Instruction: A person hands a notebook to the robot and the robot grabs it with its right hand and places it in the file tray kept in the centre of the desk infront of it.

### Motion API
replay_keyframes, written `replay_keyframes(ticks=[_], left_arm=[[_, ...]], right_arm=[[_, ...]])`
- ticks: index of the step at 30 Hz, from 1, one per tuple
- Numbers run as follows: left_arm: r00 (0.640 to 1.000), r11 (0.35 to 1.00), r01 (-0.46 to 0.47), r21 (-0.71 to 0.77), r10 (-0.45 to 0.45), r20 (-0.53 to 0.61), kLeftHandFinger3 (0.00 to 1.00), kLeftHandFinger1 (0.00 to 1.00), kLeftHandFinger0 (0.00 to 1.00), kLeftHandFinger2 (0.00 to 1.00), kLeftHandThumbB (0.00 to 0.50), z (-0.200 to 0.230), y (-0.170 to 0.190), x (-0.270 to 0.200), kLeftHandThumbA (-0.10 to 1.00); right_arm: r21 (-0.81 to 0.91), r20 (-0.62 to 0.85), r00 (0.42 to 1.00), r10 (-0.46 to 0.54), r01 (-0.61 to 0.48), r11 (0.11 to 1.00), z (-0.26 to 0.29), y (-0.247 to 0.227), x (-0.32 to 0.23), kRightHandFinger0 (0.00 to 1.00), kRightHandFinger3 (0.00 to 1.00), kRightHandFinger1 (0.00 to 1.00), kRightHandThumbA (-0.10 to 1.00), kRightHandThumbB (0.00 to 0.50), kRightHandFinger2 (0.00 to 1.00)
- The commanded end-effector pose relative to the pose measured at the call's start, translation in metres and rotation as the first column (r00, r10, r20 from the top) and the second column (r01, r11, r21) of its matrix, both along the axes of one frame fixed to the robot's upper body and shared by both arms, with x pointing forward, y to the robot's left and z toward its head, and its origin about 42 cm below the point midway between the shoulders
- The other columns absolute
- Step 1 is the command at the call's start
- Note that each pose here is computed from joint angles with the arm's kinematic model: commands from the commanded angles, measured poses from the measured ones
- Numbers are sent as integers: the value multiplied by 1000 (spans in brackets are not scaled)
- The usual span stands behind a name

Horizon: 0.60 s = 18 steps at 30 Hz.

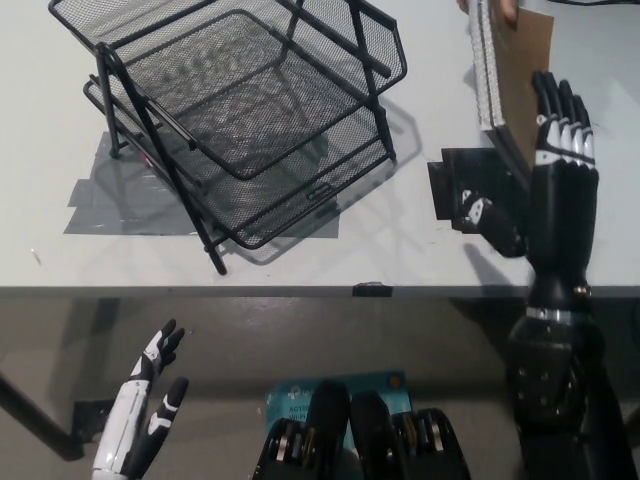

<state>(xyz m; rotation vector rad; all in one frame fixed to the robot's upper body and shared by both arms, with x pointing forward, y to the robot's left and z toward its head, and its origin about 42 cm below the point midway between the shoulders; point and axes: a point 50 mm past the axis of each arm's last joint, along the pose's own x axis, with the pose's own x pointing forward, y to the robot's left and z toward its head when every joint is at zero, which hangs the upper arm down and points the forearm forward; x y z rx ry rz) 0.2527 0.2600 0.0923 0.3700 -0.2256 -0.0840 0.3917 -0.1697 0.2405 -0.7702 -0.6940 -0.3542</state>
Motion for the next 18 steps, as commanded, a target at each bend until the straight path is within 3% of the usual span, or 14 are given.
replay_keyframes(ticks=[1, 9, 13, 15, 18], left_arm=[[998, 1000, 16, 9, -17, 65, 1000, 1000, 1000, 1000, 276, 10, 2, 4, 944], [997, 999, 32, 6, -33, 73, 1000, 1000, 1000, 1000, 279, 12, 4, 7, 931], [997, 999, 32, -6, -31, 66, 1000, 1000, 1000, 1000, 283, 11, 3, 6, 921], [997, 999, 37, -4, -37, 64, 1000, 1000, 1000, 1000, 276, 11, 3, 5, 922], [998, 999, 34, 14, -35, 53, 1000, 1000, 1000, 1000, 287, 12, 2, 4, 949]], right_arm=[[42, 95, 995, -34, 30, 999, 29, -4, 22, 1000, 1000, 1000, 954, 365, 1000], [83, 95, 991, -97, 89, 993, 43, -20, 55, 1000, 1000, 1000, 956, 380, 1000], [115, 22, 991, -130, 126, 985, 36, -31, 76, 1000, 1000, 1000, 1000, 415, 1000], [145, -23, 990, -142, 144, 979, 28, -37, 85, 1000, 1000, 1000, 832, 367, 1000], [168, -45, 984, -170, 175, 970, 17, -42, 95, 1000, 1000, 1000, 774, 338, 1000]])
